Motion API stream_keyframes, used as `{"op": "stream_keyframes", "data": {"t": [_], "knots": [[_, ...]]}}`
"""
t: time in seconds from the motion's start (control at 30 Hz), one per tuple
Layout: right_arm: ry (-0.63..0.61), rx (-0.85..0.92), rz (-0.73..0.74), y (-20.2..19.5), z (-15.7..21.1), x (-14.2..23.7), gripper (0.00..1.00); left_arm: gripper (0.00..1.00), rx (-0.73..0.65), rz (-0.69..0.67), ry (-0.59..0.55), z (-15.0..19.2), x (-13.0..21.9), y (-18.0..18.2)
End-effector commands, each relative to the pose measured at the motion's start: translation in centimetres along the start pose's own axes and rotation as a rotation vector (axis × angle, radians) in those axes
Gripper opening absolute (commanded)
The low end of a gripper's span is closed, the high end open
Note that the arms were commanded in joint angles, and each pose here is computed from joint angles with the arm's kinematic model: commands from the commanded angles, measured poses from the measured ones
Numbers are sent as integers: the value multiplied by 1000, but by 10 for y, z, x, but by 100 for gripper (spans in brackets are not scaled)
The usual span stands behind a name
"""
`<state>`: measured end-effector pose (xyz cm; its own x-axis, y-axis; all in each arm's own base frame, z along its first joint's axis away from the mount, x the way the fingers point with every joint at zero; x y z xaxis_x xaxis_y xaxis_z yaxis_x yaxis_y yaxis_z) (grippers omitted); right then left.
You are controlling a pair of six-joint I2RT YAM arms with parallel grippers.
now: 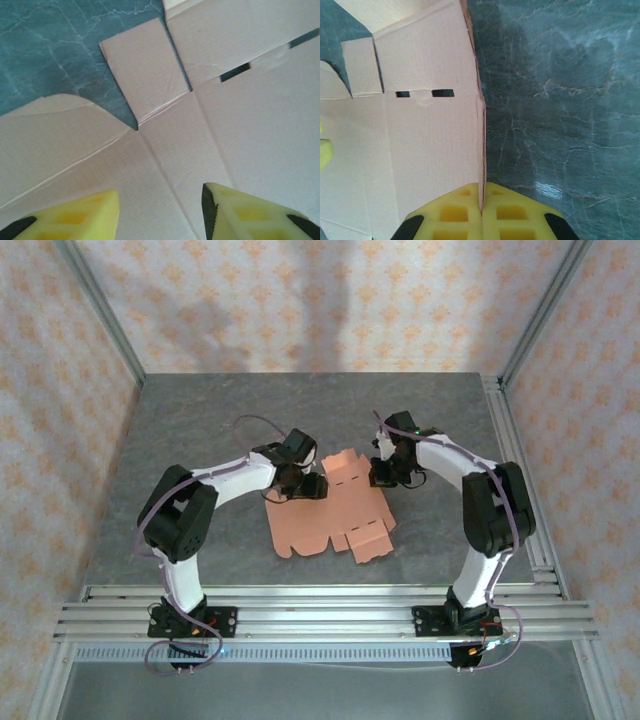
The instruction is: Fold the paper box
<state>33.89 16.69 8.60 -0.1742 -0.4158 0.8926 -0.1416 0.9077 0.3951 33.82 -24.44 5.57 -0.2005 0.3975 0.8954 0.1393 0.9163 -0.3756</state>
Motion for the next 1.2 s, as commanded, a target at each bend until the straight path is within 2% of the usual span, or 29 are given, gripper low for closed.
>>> {"op": "stream_keyframes", "data": {"t": [0.0, 0.07, 0.13, 0.2, 0.3, 0.4, 0.53, 0.7, 1.03, 1.17], "knots": [[-130, 7, 1, 2, -14, 11, 1, 40, 33, 30, 8, 1, -13, -2], [-145, 12, -25, 6, -12, 12, 16, 36, 52, 15, 27, 6, -25, 5], [-169, 20, -47, 8, -8, 16, 41, 30, 65, -15, 35, 9, -32, 12], [-222, 3, -56, 5, -6, 22, 57, 25, 101, -41, 36, 12, -38, 19], [-351, -52, -91, -2, -2, 33, 69, 25, 114, -50, 46, 17, -45, 24], [-470, -108, -112, -12, 3, 44, 74, 25, 118, -61, 54, 20, -49, 28], [-556, -151, -117, -23, 14, 48, 76, 25, 117, -67, 64, 22, -51, 29], [-579, -253, -157, -42, 22, 40, 73, 25, 111, -72, 67, 21, -53, 30], [-512, -258, -281, -38, 26, 20, 52, 25, 123, -86, 69, 25, -60, 36], [-501, -252, -281, -40, 27, 15, 40, 25, 122, -93, 71, 25, -59, 37]]}}
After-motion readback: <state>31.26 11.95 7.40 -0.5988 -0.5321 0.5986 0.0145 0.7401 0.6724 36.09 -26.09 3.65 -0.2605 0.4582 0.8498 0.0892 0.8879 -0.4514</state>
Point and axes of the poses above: each hand's point on the last joint's axis, 136 mm out from that joint toward the fingers, its own x axis back along the fingers, its own y axis along the line the jaws close on, z = x × y, the point moved 2 cm from there along x, back along the fingers, and after that the axes turned 3 degrees about -x, right-handed, at the moved point
